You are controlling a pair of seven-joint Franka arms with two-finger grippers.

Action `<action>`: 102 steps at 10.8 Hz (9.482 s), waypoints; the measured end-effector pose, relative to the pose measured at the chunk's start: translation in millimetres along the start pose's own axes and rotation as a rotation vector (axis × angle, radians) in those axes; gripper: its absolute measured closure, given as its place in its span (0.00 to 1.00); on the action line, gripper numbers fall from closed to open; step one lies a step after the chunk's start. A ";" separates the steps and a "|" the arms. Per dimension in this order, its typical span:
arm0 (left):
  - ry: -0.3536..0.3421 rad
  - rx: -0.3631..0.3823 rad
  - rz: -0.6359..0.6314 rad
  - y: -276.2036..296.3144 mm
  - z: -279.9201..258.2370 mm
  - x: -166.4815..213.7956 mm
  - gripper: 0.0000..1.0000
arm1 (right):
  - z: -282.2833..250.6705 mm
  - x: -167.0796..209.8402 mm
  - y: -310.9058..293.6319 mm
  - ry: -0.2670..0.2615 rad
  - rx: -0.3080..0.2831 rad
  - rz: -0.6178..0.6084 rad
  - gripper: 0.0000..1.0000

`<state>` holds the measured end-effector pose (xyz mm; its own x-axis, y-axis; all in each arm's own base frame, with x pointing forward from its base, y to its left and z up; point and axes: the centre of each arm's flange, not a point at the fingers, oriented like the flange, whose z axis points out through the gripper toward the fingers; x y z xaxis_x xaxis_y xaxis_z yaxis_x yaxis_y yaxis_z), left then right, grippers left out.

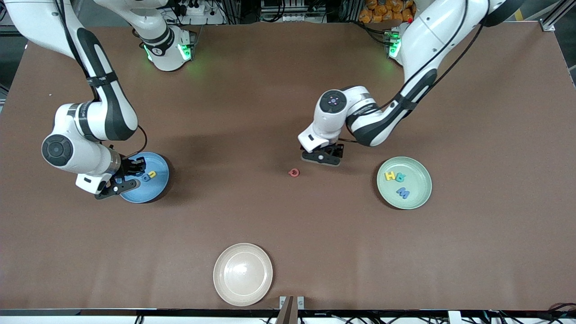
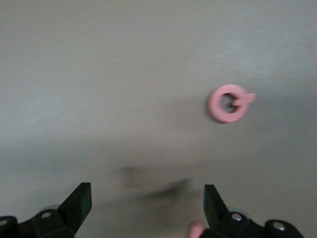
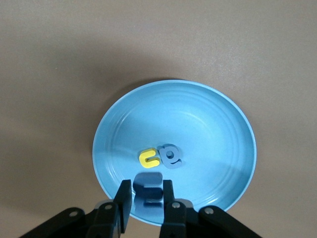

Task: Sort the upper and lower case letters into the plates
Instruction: 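Release the e on the blue plate while the left gripper grasps the Q, then place the pink Q on the green plate while the right gripper reaches the w, then grasp the pink w with the right gripper while the left gripper withdraws, then place the pink w on the blue plate with the right gripper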

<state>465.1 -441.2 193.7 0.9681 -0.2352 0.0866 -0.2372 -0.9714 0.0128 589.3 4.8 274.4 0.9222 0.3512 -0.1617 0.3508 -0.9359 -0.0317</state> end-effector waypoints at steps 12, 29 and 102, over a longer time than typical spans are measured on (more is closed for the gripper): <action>0.115 -0.046 0.064 57.2 31.2 40.9 0.00 | -210.8 -47.2 -24.1 0.091 -0.041 0.129 0.33; 0.112 -0.037 0.146 43.2 30.0 49.8 0.56 | -307.1 -78.6 -19.0 0.149 0.028 0.281 0.00; -0.069 0.060 -0.183 -381.8 -409.4 49.8 0.00 | 27.0 -9.7 8.0 -0.116 -0.005 -0.346 0.62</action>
<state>570.6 -68.5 600.9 0.9983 -0.0545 0.0198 -0.0537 -0.9979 -0.0374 578.8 -6.9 249.1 0.7243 0.6413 -0.2533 0.6401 -0.7619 -0.0989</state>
